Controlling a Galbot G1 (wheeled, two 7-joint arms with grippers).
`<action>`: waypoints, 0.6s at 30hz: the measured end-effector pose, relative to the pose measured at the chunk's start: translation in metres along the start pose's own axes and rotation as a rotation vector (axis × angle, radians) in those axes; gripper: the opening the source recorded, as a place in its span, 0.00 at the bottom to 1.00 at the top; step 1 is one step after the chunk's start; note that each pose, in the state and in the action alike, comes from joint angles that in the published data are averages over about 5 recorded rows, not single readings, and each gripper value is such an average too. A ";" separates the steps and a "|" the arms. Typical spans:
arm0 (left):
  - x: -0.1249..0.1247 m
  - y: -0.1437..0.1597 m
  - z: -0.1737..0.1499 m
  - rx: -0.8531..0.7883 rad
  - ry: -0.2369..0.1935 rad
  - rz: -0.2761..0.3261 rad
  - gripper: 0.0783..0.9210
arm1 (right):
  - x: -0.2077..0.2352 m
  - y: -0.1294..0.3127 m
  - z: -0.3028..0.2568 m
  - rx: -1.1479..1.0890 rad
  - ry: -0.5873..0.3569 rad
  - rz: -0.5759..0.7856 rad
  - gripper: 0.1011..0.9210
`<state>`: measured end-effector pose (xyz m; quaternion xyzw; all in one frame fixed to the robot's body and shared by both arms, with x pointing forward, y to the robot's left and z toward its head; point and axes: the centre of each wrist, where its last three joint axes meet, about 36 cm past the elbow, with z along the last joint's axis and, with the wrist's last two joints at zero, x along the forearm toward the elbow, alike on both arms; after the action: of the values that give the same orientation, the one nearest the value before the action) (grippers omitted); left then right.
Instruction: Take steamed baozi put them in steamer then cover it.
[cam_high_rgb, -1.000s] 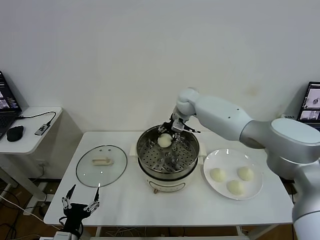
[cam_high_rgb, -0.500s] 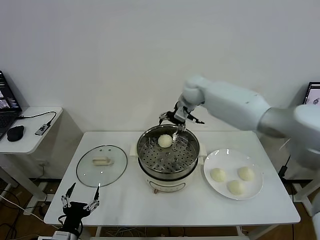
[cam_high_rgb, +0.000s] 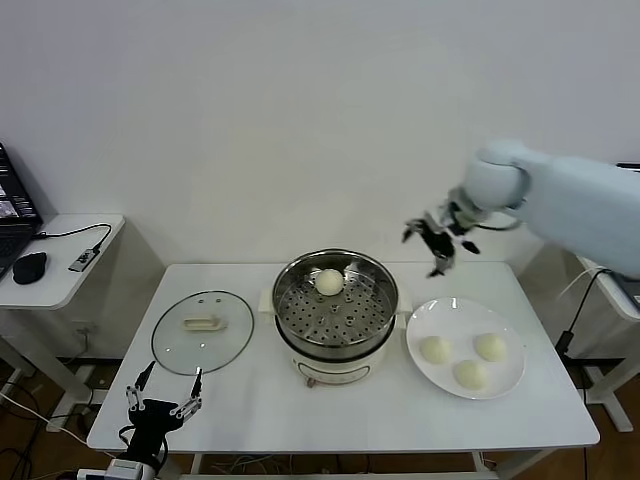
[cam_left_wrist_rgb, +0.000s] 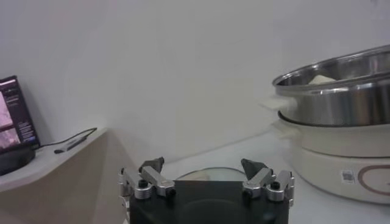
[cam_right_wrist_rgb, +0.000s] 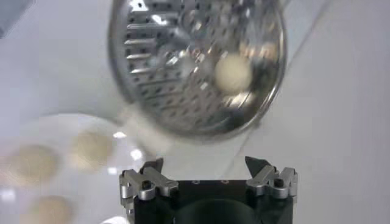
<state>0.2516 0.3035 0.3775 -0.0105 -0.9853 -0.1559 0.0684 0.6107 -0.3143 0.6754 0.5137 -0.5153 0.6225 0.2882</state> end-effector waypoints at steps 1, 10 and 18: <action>0.000 0.000 0.000 -0.001 0.001 0.000 0.88 | -0.003 0.008 0.005 -0.024 0.002 -0.007 0.88; -0.002 0.000 0.001 0.000 0.002 -0.008 0.88 | -0.041 0.058 0.031 -0.158 0.012 -0.068 0.88; -0.001 0.001 0.003 0.001 0.010 -0.020 0.88 | -0.083 0.075 0.045 -0.208 0.019 -0.106 0.88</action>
<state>0.2523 0.3057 0.3746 0.0002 -0.9851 -0.1562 0.0716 0.5851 -0.3655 0.5692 0.5015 -0.5466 0.5544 0.3773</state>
